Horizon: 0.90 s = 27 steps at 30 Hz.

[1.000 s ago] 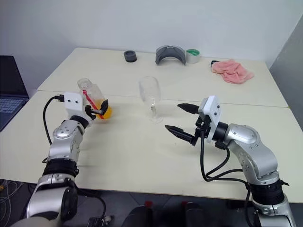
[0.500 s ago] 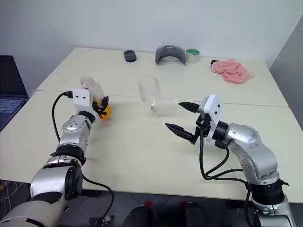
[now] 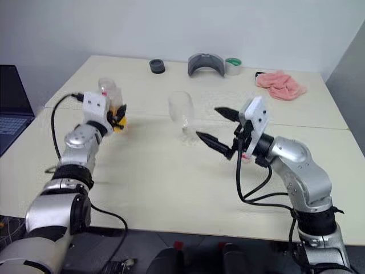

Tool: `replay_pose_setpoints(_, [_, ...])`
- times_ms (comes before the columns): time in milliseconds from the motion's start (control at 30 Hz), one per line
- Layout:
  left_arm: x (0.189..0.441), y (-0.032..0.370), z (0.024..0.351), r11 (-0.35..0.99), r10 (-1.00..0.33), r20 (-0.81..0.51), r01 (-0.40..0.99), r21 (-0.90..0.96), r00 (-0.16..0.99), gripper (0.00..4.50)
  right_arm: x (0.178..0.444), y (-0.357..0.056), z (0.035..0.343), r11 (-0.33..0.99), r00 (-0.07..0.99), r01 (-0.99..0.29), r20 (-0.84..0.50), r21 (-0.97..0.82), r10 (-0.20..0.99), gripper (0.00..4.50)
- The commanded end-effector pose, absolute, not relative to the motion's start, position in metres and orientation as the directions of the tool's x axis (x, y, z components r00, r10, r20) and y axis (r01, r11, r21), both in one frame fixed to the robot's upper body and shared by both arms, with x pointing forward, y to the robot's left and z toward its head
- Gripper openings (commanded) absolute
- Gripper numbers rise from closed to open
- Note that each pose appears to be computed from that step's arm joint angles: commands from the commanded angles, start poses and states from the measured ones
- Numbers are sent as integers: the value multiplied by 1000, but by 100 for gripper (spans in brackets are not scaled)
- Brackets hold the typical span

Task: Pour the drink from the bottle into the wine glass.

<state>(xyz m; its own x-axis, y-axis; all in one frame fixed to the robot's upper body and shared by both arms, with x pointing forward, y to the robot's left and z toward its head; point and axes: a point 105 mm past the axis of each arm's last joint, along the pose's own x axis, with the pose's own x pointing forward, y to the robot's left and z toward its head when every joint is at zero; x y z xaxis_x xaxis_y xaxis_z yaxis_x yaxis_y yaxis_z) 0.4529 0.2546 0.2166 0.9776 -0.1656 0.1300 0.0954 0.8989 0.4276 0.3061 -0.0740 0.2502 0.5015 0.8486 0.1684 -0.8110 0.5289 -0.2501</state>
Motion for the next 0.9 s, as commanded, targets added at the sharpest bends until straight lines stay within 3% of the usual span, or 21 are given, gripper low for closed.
replay_pose_setpoints(33, [454,225,264,797,-305,192,140,587,933,163,307,-73,268,550,500,-796,237,-252,833,450])
replay_pose_setpoints(433, [458,175,294,507,-472,100,177,844,876,163,314,-68,264,577,519,-785,272,-225,811,450])
replay_pose_setpoints(900, [454,161,312,229,-512,37,96,969,858,163,303,-92,234,598,552,-769,236,-227,800,450])
